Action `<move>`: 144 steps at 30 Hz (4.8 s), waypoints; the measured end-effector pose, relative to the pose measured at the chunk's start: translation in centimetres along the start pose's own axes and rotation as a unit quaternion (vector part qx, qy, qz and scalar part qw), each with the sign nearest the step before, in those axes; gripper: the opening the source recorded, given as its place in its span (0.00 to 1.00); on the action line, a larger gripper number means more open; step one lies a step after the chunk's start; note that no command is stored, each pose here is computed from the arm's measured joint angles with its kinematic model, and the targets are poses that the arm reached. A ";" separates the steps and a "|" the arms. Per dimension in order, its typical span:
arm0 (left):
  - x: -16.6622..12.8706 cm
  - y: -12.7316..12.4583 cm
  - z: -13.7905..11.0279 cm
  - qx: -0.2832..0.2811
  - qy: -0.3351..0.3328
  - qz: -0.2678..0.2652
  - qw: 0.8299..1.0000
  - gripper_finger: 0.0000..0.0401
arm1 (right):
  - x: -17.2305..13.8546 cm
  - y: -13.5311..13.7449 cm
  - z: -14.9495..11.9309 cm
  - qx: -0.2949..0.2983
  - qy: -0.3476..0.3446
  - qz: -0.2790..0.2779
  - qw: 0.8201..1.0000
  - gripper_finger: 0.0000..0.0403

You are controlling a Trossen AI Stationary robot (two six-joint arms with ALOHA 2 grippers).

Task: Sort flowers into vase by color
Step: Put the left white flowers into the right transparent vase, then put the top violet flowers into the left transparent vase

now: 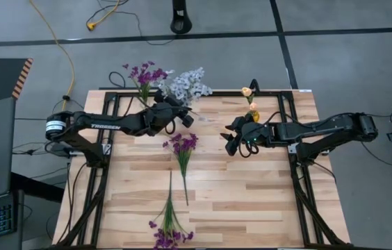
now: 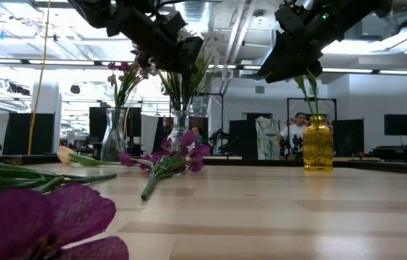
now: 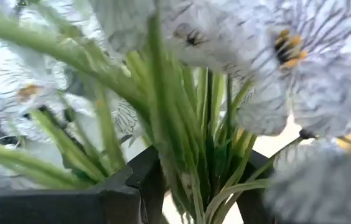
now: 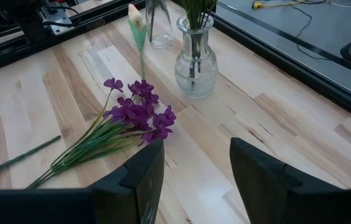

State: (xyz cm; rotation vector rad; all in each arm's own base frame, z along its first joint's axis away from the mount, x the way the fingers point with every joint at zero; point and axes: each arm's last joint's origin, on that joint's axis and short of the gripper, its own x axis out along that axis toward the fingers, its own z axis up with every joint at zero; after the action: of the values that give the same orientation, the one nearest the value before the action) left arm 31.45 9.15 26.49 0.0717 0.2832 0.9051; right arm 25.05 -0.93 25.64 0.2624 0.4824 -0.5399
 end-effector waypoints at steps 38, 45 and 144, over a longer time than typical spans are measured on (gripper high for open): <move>-2.2 1.3 1.7 0.182 0.204 -0.082 0.958 0.46 | 0.0 0.0 0.0 0.000 0.001 0.003 1.000 0.52; -2.9 1.7 1.8 0.178 0.254 -0.086 0.947 0.46 | 0.0 0.0 0.0 0.000 0.002 0.003 1.000 0.52; -5.8 -10.0 -13.0 -0.275 0.456 -0.092 0.842 0.01 | -0.1 -0.3 -1.1 -0.028 0.051 -0.016 0.998 0.52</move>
State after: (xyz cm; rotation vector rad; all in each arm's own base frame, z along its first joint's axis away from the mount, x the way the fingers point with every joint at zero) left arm 32.21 -2.35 13.45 -0.9367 0.8859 0.7433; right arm 24.37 -0.77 24.73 0.2301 0.6013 -0.5444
